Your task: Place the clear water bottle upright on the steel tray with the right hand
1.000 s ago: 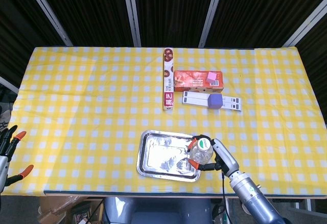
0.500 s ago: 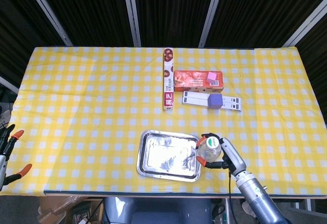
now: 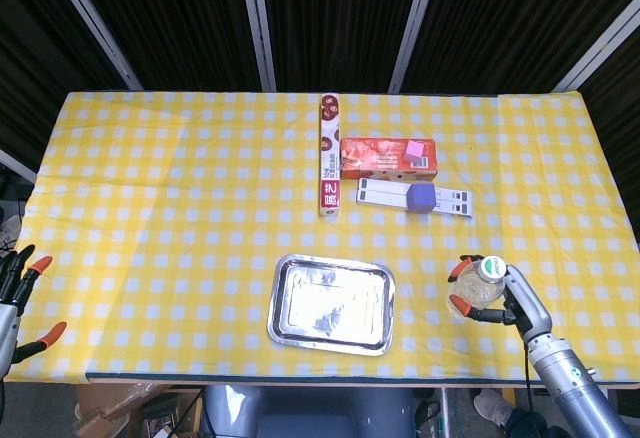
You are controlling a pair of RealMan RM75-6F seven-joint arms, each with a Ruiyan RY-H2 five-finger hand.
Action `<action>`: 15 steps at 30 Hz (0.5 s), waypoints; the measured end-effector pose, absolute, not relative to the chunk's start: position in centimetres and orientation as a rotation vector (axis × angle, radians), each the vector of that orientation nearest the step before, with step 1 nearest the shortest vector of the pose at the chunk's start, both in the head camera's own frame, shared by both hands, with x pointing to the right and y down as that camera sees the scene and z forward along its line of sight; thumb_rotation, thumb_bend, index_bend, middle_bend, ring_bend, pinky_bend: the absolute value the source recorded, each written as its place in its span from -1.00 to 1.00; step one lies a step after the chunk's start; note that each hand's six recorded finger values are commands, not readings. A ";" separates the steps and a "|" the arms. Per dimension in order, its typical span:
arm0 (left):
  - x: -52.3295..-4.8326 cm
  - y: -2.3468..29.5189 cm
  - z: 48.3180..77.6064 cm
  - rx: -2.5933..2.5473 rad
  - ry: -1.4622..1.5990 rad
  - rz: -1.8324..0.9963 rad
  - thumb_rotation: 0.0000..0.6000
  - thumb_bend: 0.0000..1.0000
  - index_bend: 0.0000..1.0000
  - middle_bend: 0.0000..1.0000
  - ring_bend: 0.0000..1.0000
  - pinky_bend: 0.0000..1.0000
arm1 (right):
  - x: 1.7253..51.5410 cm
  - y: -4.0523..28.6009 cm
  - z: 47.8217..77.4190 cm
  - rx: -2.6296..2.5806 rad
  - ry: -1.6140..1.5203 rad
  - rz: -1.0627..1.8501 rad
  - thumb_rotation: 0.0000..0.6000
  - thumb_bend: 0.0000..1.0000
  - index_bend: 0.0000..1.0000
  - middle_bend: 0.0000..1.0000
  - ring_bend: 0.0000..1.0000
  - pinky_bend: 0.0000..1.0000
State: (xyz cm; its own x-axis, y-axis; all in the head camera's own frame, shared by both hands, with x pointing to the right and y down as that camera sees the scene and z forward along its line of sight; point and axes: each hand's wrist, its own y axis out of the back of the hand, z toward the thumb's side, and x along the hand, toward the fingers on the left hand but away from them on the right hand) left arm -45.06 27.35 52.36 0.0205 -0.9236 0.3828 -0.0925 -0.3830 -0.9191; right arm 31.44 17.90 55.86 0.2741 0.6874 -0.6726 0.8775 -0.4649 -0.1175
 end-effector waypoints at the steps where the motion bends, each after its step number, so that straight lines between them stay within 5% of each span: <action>1: -45.1 27.3 52.3 -1.569 1.068 -1.446 1.00 -0.57 -0.76 -1.00 -1.00 -1.00 | 30.9 18.0 56.0 2.280 1.421 -0.971 1.00 0.90 0.34 -0.03 -0.65 -1.00; 15: -46.2 26.8 52.2 -1.583 1.102 -1.451 1.00 -0.57 -0.76 -1.00 -1.00 -1.00 | 16.9 19.5 57.9 2.407 1.250 -0.735 1.00 0.90 0.34 -0.03 -0.65 -1.00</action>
